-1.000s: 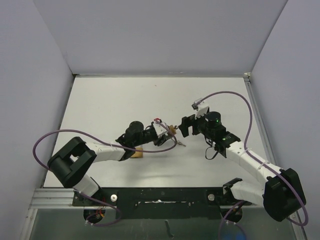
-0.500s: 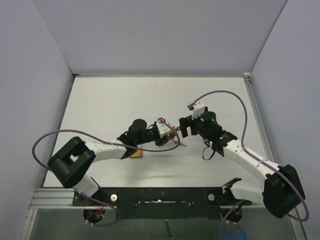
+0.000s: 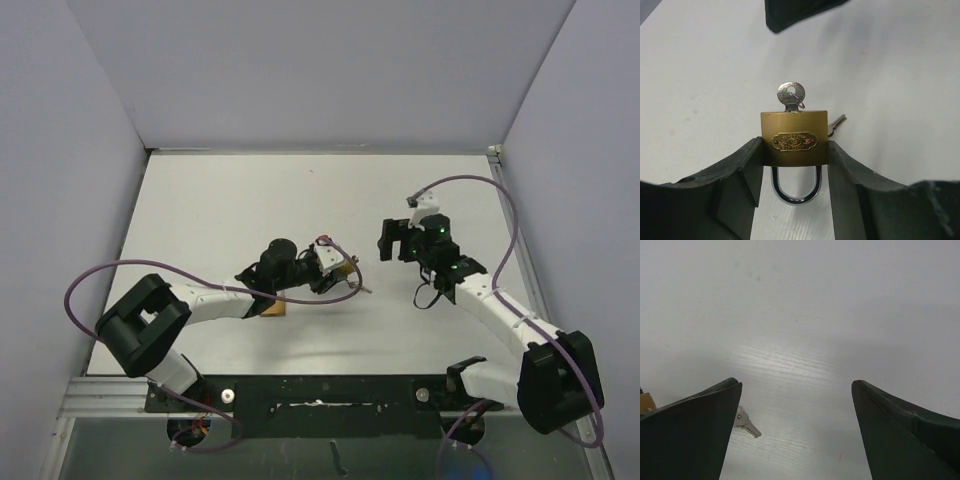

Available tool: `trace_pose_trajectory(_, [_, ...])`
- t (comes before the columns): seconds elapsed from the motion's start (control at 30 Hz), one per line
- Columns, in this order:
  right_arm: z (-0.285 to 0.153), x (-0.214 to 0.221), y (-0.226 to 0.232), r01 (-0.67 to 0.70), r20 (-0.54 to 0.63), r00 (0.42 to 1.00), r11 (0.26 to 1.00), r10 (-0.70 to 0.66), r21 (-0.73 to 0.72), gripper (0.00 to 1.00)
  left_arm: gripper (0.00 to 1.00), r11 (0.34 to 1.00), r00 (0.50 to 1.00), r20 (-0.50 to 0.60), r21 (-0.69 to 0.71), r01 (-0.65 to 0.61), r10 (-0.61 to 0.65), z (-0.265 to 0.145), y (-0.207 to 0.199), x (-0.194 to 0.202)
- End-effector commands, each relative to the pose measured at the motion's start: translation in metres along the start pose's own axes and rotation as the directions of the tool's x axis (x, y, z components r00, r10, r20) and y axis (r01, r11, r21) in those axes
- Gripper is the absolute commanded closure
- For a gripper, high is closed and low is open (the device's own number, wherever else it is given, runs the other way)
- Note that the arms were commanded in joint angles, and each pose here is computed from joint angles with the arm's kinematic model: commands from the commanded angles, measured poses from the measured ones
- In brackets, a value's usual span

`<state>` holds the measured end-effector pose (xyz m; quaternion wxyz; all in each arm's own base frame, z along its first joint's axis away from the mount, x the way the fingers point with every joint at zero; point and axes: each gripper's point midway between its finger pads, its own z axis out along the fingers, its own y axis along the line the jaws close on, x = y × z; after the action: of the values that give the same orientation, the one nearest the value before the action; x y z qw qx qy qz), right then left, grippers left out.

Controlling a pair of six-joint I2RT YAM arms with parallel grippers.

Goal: Unlock with the key

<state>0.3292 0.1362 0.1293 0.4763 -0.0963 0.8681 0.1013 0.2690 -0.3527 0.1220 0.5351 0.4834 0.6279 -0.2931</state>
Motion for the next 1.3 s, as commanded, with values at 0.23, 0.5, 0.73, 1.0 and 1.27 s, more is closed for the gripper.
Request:
trace_pose_trajectory(0.23, [-0.027, -0.05, 0.03, -0.317, 0.122, 0.909, 0.852, 0.398, -0.417, 0.2, 1.0, 0.99, 0.98, 0.184, -0.097, 0.099, -0.08, -0.003, 0.023, -0.075])
trace_pose_trajectory(0.5, [-0.02, -0.052, 0.058, -0.436, 0.01, 0.842, 0.691, 0.539, -0.576, 0.43, 1.0, 0.982, 0.97, 0.185, -0.081, 0.173, -0.156, 0.006, 0.018, -0.081])
trace_pose_trajectory(0.73, [-0.014, -0.047, 0.071, -0.455, -0.06, 0.838, 0.633, 0.543, -0.626, 0.57, 1.0, 0.986, 0.973, 0.174, -0.051, 0.161, -0.15, 0.012, 0.012, -0.085])
trace_pose_trajectory(1.0, [-0.021, -0.049, 0.073, -0.439, -0.044, 0.841, 0.631, 0.54, -0.64, 0.59, 1.0, 0.985, 0.976, 0.147, -0.047, 0.168, -0.16, 0.015, 0.011, -0.076])
trace_pose_trajectory(1.27, [-0.021, -0.043, 0.079, -0.436, -0.072, 0.85, 0.62, 0.522, -0.653, 0.67, 1.0, 0.983, 0.976, 0.145, -0.058, 0.175, -0.165, 0.021, 0.015, -0.078])
